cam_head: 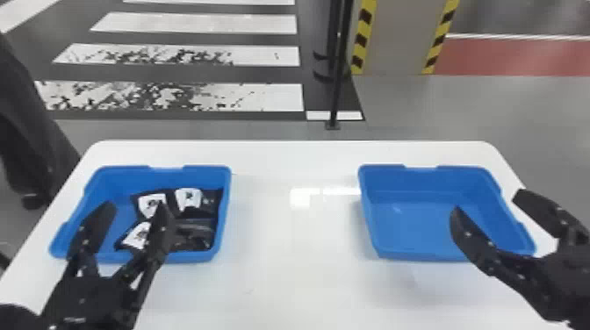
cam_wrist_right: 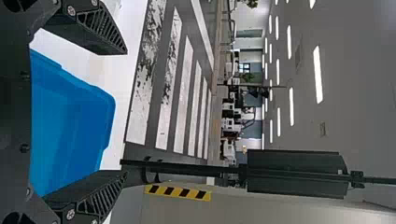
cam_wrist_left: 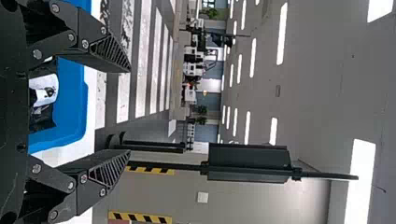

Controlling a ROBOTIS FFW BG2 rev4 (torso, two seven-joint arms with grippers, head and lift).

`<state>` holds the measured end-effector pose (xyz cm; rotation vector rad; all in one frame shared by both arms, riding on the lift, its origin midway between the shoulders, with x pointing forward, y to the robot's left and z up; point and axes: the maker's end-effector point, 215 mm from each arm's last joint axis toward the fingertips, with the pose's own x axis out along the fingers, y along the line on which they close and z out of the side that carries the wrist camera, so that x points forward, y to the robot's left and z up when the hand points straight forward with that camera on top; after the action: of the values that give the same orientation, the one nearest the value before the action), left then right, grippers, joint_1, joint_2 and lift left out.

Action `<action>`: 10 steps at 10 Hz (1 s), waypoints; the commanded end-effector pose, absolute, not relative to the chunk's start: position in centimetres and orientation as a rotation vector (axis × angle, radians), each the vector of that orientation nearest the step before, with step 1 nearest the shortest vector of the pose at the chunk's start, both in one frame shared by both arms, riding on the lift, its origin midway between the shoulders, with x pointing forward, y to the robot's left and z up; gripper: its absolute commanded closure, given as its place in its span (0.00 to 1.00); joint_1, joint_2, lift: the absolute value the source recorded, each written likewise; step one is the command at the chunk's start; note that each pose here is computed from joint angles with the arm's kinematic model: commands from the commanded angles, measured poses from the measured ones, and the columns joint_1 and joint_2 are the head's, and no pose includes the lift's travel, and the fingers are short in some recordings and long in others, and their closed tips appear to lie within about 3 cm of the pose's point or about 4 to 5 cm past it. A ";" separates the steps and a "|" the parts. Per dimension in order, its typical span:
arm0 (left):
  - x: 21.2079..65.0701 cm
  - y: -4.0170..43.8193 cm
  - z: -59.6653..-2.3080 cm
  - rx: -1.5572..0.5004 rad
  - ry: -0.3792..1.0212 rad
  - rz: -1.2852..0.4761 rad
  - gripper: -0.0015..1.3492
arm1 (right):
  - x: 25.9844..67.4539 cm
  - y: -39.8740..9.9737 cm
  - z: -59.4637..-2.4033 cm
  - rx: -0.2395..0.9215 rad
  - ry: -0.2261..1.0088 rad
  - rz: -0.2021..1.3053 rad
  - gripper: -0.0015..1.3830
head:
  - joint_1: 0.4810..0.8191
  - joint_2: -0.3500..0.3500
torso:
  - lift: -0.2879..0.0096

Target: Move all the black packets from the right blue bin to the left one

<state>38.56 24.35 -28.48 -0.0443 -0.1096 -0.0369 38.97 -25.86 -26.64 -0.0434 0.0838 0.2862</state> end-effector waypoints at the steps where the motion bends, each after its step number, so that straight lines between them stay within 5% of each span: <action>1: 38.6 24.3 -28.4 -0.049 -0.112 -0.036 0.34 | 39.0 -25.9 -26.6 -0.042 0.082 0.286 0.09 | 0.63 0.47 | 0.50; 10: 38.5 24.1 -29.0 -0.076 -0.094 -0.038 0.34 | 38.8 -26.0 -26.6 -0.017 0.079 0.278 0.10 | 0.63 0.46 | 0.50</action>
<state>38.55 24.06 -28.94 -0.0744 -0.0955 -0.0401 38.87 -26.02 -26.71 -0.0174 0.0800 0.2776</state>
